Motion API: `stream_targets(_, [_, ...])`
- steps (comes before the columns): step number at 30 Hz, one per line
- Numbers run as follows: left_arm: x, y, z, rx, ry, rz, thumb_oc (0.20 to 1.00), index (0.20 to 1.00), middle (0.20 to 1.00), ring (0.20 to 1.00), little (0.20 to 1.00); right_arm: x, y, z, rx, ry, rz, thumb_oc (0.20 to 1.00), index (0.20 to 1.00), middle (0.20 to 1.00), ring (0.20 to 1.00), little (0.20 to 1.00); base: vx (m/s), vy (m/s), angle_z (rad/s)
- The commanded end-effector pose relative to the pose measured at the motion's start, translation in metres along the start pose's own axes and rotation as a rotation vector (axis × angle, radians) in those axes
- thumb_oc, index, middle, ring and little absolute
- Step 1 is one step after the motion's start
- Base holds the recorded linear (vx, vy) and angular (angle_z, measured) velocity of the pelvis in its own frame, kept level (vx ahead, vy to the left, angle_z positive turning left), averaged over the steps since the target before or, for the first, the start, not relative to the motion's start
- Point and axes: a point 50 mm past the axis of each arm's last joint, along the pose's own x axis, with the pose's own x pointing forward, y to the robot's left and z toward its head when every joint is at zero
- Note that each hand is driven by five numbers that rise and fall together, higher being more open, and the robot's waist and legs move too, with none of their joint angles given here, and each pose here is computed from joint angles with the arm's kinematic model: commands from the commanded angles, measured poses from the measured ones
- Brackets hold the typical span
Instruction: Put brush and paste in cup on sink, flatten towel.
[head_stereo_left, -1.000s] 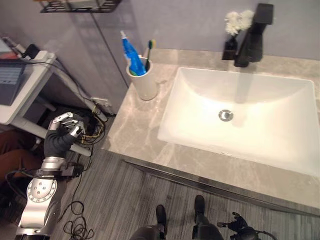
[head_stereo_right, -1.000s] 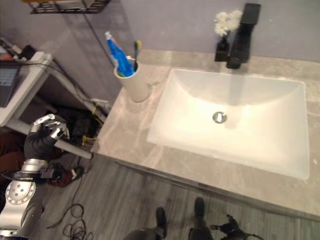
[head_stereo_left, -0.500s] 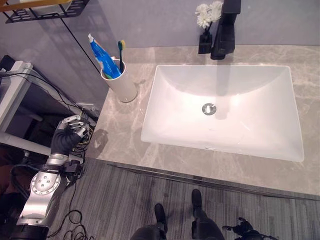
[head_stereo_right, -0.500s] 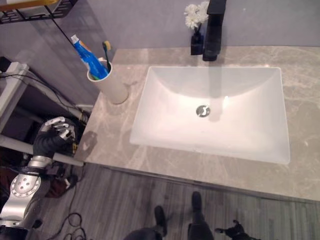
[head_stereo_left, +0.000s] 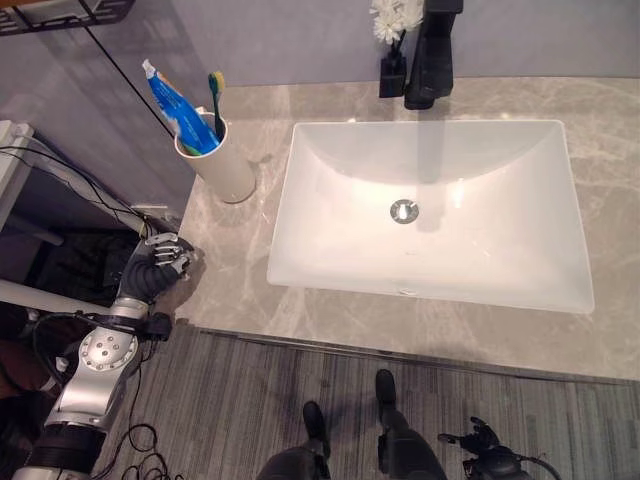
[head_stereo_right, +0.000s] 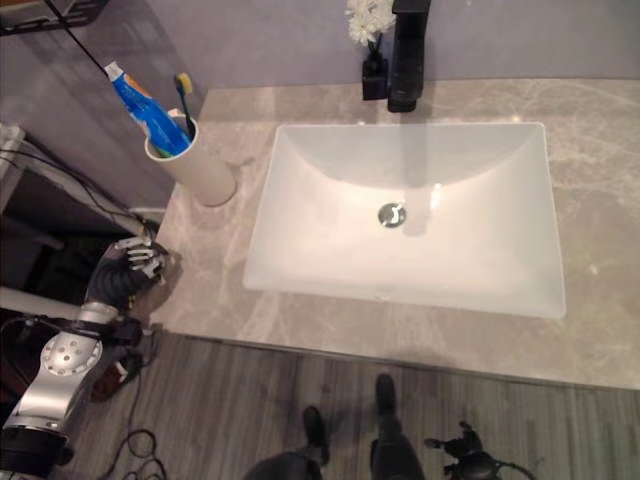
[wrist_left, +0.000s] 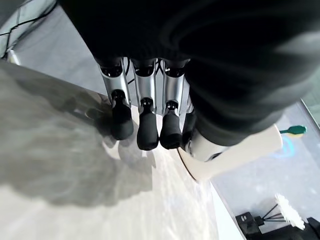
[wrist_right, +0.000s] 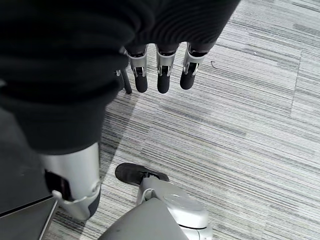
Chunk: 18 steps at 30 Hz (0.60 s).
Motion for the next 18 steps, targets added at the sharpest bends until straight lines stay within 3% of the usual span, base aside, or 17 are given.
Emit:
stream_targets(1, [0.006,0.006,0.011,0.055,-0.061,0.003,0.2,0.2,0.2,0.2,0.2,-0.001,0.013,0.003,0.004,-0.004,0.014,1.0,1.0,1.0,1.0,1.0,0.02,-0.005,-0.06])
stream_targets(18, [0.017,-0.029,0.005,-0.088,-0.053,0.001,0.2,0.2,0.2,0.2,0.2,0.0,0.017,0.018,-0.004,-0.053,0.015,1.0,1.0,1.0,1.0,1.0,0.01,-0.002,-0.02])
